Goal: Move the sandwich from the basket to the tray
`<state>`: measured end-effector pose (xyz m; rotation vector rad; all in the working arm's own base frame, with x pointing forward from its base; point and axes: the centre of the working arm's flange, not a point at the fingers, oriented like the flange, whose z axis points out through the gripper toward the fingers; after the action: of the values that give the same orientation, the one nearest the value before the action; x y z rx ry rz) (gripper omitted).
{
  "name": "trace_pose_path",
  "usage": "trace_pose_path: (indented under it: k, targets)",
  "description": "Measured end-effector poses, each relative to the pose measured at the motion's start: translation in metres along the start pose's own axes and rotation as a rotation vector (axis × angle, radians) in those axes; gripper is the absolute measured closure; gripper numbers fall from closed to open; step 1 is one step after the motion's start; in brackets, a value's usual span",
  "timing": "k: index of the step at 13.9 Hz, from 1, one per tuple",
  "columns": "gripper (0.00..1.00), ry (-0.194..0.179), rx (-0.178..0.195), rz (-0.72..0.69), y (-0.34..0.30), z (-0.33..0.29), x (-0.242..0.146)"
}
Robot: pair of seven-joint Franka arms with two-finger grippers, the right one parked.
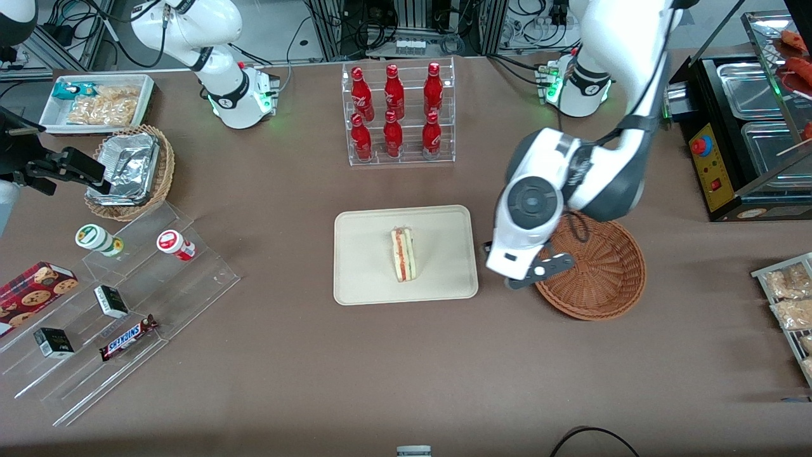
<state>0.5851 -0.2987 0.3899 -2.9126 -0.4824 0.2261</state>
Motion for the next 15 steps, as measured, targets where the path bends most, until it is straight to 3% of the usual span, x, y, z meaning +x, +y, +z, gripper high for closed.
trace_pose_path:
  k: [7,15]
  targets:
    - [0.0,-0.052,-0.047,0.067,-0.085,-0.046,0.009]
    - [0.0,-0.096,-0.038,0.3,-0.22,-0.099,-0.009]
